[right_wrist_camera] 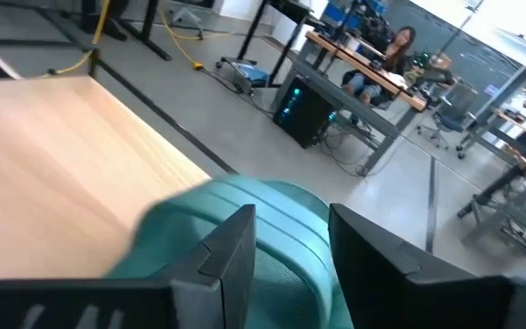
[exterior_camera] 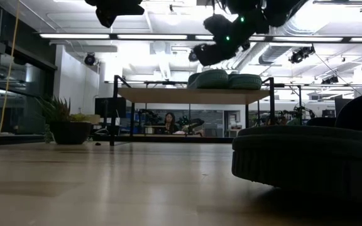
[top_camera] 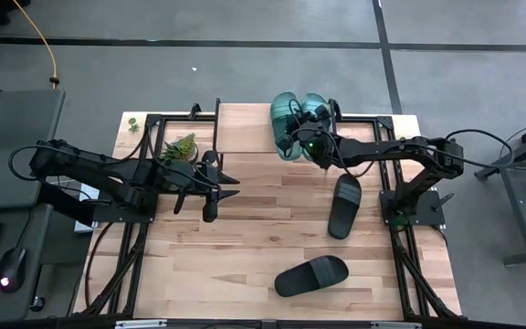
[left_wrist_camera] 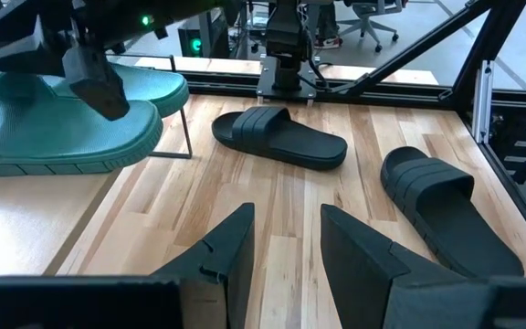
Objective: Pick and place slides into the shelf
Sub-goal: Put the top black slide on the shelf
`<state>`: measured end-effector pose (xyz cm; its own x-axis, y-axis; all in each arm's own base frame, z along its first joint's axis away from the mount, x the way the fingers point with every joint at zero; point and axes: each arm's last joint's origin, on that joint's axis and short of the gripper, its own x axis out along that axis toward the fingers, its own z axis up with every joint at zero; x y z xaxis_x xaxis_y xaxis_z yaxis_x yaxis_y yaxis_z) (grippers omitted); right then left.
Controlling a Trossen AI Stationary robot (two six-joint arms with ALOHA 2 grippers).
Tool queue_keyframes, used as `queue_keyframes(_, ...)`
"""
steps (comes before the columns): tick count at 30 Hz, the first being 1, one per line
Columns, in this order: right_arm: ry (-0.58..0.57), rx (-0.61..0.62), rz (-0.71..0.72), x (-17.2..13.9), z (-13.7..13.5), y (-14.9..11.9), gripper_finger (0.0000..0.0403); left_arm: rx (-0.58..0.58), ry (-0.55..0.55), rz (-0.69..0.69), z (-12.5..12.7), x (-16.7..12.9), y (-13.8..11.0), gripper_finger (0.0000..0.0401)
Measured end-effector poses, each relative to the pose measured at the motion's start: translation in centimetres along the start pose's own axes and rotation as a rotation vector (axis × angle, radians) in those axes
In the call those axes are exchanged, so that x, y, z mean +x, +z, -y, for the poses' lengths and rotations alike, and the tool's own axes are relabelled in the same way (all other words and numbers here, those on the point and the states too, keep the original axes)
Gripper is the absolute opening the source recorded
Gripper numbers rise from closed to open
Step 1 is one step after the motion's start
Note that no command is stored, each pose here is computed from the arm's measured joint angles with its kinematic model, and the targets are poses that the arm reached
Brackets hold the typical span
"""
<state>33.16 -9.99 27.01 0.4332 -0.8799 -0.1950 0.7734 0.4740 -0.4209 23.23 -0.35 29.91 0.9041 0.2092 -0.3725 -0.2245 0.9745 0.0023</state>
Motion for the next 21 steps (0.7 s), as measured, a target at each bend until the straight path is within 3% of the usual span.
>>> queue_keyframes(7,0.050,-0.053,-0.009,-1.4,-0.7,2.0,0.0130,0.001,0.001,-0.002,0.0,0.0,0.0,0.0113)
queue_keyframes(21,0.183,-0.206,-0.006,-4.5,-3.1,2.0,0.0130,-0.003,0.003,-0.021,0.0,0.0,-0.2,0.0113)
